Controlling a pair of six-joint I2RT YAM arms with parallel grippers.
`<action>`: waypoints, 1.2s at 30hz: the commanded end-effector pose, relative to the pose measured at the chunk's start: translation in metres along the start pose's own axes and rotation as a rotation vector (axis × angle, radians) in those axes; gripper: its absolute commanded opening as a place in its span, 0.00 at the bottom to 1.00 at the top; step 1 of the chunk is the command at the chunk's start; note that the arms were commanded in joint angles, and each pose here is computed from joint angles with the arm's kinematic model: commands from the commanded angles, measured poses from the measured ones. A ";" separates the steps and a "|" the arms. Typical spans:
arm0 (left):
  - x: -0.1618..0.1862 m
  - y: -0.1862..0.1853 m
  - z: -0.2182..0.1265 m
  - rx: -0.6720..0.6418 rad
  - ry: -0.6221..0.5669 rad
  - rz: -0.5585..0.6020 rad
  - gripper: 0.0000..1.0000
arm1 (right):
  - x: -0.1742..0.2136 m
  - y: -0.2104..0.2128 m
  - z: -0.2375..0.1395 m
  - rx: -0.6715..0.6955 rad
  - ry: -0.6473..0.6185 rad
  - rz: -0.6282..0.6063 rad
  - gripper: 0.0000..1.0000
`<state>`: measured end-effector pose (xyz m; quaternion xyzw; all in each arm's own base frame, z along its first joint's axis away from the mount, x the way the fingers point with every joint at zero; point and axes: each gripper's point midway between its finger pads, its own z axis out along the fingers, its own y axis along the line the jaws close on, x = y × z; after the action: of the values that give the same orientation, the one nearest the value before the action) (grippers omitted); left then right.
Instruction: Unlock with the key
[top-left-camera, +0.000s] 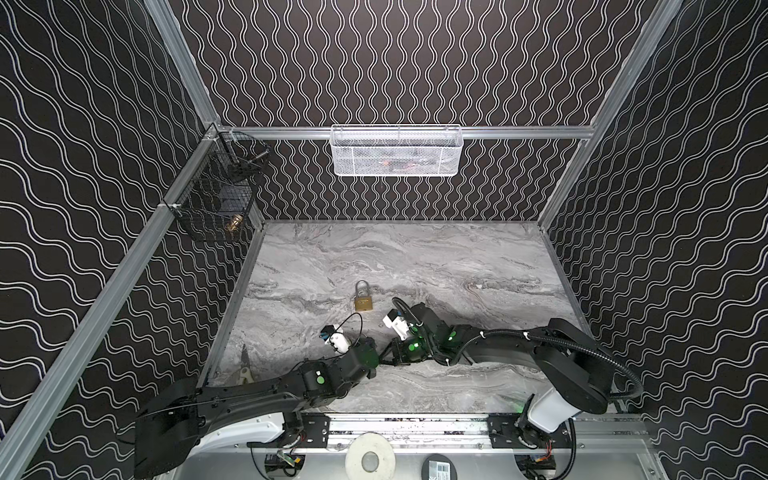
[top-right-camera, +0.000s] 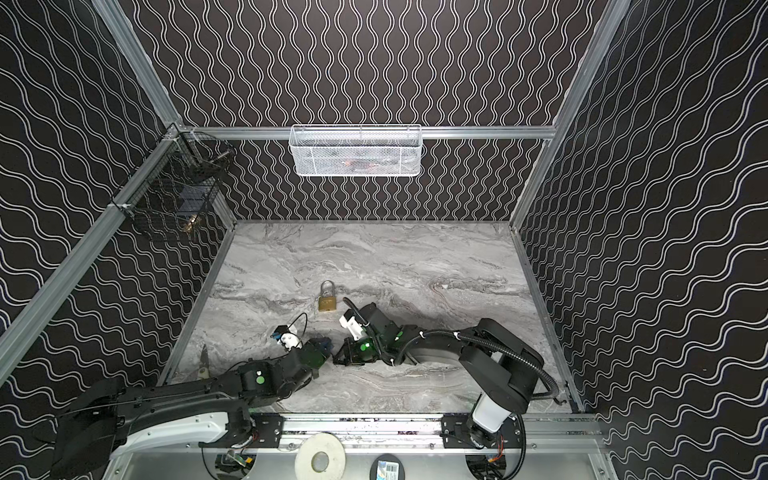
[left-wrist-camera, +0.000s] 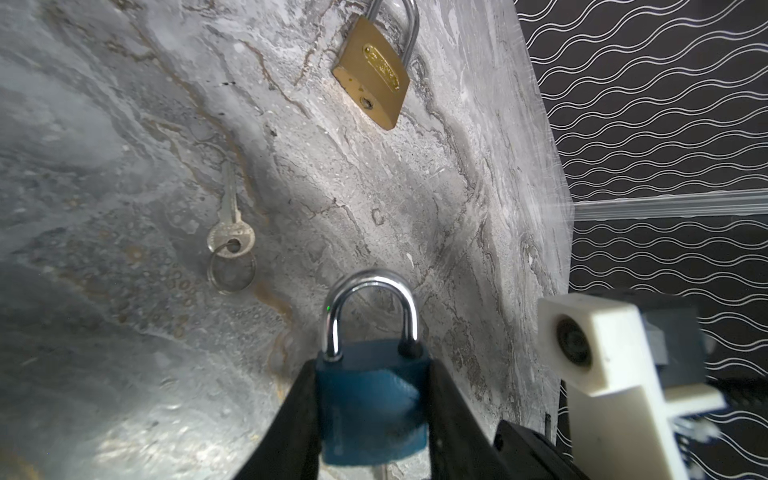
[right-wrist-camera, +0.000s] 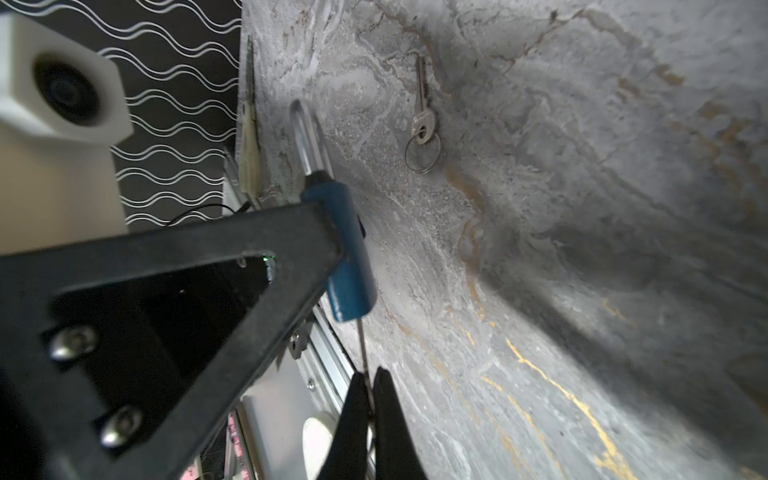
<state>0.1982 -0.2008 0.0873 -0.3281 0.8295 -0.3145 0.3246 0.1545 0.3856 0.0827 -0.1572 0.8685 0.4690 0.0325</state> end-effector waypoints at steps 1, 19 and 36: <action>0.013 -0.017 0.000 0.062 0.070 -0.011 0.19 | -0.017 0.044 -0.006 -0.185 -0.057 -0.076 0.00; 0.008 -0.017 -0.001 0.067 0.046 -0.015 0.19 | -0.025 -0.003 -0.005 0.072 -0.111 0.013 0.00; 0.016 -0.029 0.006 0.108 0.062 0.006 0.17 | -0.034 0.013 -0.001 -0.061 -0.109 0.054 0.00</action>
<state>0.2037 -0.2069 0.0810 -0.3120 0.8335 -0.3065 0.3377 0.1653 0.3838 0.0764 -0.1206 0.8835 0.4518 0.0267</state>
